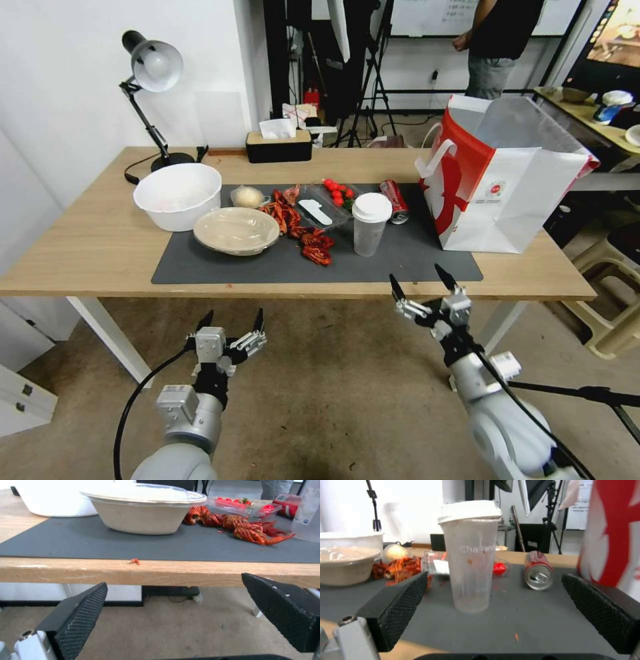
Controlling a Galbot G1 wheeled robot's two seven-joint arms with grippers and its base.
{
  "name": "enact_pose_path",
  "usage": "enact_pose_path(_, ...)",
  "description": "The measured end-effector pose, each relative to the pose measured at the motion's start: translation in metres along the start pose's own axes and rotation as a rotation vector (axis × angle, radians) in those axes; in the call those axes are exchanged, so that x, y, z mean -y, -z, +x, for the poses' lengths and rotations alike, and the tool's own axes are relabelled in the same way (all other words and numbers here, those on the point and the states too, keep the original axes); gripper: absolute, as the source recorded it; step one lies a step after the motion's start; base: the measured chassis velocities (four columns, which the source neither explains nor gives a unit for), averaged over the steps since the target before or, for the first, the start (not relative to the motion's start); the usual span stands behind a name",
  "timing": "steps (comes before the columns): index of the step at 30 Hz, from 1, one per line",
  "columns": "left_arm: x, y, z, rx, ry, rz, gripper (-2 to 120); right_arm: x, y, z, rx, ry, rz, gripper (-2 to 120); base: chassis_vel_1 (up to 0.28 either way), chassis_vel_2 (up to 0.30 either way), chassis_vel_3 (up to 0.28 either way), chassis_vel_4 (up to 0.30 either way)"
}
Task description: Pick up the trash from the table and place it into the takeout bag.
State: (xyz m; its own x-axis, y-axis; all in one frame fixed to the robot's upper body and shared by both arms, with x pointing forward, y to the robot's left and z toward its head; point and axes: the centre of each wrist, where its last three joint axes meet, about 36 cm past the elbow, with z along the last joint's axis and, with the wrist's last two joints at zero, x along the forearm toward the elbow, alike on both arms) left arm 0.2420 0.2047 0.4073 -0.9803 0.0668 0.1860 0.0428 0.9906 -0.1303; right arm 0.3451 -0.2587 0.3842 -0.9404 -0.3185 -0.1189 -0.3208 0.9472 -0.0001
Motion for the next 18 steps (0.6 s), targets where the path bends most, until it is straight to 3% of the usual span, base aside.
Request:
enact_pose_path(9,0.0,-0.002,0.0,-0.002,0.004,0.001,100,0.006,0.012,-0.071,-0.001,0.064,-0.03,100,0.0,0.0,0.0,0.0)
enact_pose_path(18,0.0,-0.002,0.0,0.0,0.011,0.0,100,0.005,0.004,-0.094,-0.061,0.079,-0.015,100,0.0,0.0,0.0,0.0)
